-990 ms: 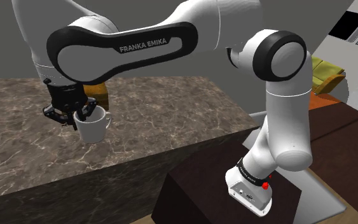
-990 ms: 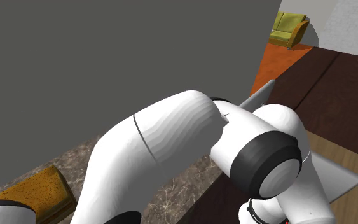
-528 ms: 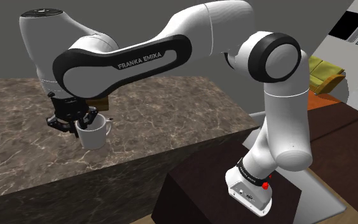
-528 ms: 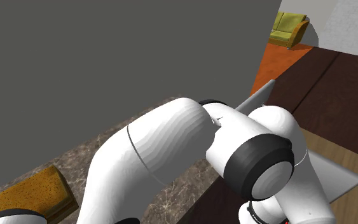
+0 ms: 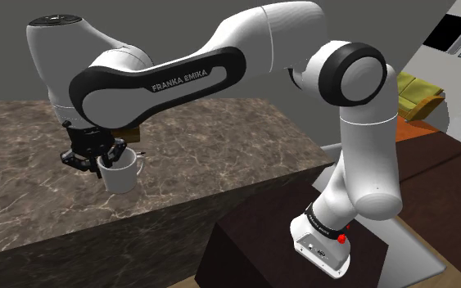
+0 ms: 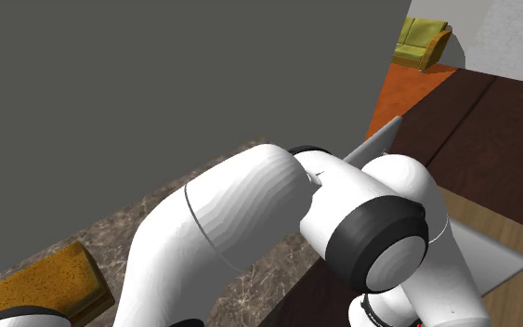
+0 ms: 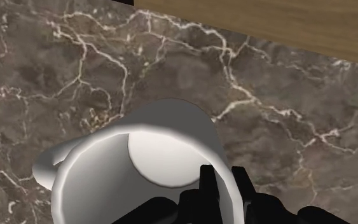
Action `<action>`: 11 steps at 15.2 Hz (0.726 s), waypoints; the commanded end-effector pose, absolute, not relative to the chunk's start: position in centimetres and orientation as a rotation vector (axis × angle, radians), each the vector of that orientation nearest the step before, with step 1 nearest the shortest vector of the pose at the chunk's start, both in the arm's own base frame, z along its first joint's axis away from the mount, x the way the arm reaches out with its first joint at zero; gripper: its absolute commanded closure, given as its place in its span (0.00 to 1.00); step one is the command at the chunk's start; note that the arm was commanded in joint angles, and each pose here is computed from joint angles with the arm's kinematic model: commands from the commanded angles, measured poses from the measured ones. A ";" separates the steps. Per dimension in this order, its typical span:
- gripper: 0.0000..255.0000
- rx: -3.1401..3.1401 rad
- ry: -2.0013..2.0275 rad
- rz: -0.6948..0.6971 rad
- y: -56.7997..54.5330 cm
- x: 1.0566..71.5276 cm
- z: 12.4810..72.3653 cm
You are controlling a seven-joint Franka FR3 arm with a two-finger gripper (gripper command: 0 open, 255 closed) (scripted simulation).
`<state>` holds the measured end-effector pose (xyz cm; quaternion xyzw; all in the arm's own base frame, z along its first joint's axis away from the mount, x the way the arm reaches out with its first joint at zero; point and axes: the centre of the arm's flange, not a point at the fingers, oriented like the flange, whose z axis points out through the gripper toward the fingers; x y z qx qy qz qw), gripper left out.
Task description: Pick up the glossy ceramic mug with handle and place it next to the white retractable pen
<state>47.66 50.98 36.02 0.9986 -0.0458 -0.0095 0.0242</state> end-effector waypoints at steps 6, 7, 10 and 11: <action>0.00 3.090 -0.142 -0.029 51.0 47.7 36.0; 0.00 3.090 -0.142 -0.029 51.0 47.7 37.4; 0.00 3.090 -0.142 -0.029 51.2 47.8 41.0; 0.00 3.090 -0.142 -0.029 51.2 47.8 41.0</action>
